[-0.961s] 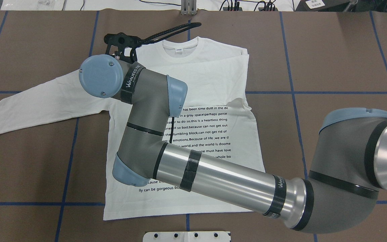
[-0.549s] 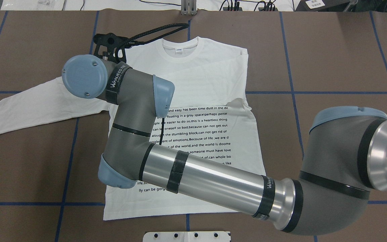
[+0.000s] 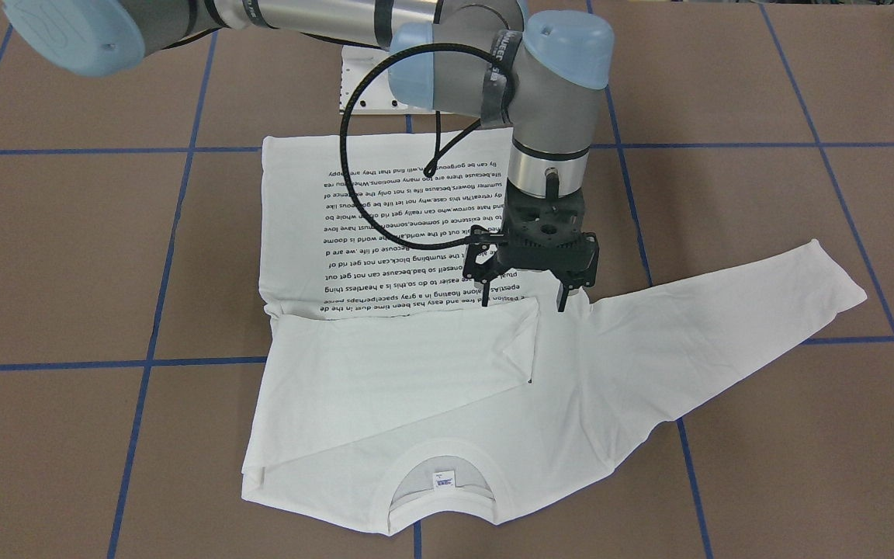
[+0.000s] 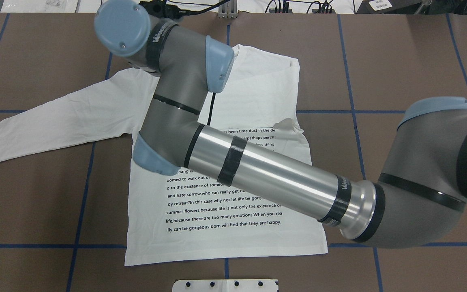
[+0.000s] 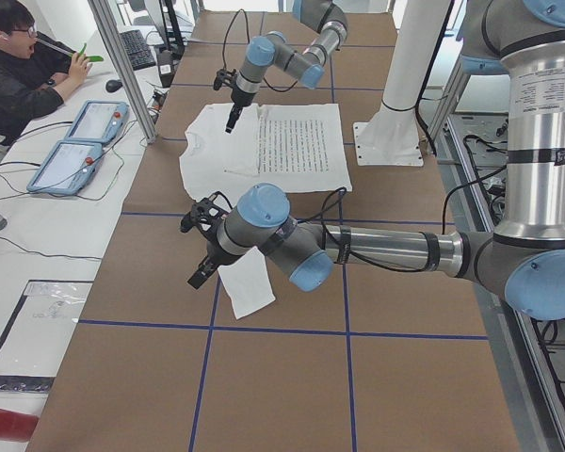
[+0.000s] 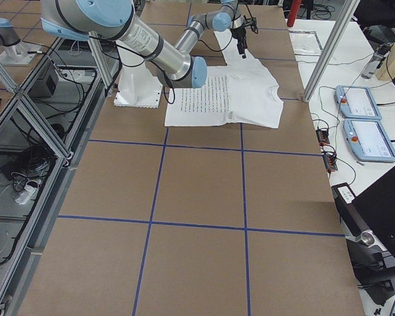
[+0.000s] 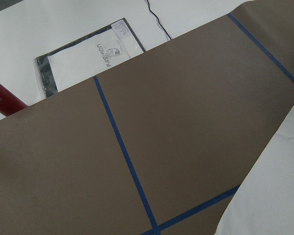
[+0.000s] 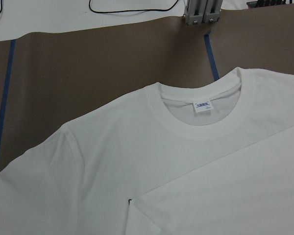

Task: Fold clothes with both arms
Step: 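Release the sleeve and raise the right arm while the left gripper reaches the other cuff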

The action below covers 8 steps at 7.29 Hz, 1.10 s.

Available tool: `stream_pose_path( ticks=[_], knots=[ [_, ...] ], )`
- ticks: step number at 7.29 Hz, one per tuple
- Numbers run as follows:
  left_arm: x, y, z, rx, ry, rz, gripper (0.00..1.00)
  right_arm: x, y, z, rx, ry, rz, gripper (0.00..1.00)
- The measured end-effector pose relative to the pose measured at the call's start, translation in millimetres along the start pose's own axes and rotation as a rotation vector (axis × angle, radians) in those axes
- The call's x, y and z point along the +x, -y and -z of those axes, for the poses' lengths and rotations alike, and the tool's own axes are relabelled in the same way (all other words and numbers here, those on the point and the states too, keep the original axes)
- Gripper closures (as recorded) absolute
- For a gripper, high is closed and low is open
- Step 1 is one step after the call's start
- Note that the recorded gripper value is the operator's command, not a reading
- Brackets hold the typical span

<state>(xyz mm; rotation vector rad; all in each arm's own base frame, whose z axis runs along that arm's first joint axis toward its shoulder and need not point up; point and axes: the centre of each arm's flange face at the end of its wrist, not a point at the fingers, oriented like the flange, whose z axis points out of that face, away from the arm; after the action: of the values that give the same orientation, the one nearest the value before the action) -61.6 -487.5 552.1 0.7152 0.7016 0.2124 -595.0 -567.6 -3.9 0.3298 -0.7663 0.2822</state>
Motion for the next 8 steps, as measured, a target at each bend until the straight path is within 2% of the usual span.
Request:
stream_pose_path(
  ticks=[1,3,6,8],
  knots=[
    [2.2,-4.7,-4.1,0.002,-0.007,-0.007,0.0,51.2,37.7,5.0,-0.039,0.009,0.021,0.0],
    [13.8,-31.1,-30.7,-0.026,-0.046,-0.001,0.0,181.4,85.1,15.5,-0.075,0.051,0.099,0.0],
    [53.0,-106.7,-80.8,-0.026,-0.157,0.072,0.0,369.0,109.1,38.5,-0.093,0.072,0.244,0.0],
    [77.5,-138.9,-116.3,-0.077,-0.166,0.047,0.0,421.8,106.4,48.0,-0.096,0.073,0.283,0.0]
  ],
)
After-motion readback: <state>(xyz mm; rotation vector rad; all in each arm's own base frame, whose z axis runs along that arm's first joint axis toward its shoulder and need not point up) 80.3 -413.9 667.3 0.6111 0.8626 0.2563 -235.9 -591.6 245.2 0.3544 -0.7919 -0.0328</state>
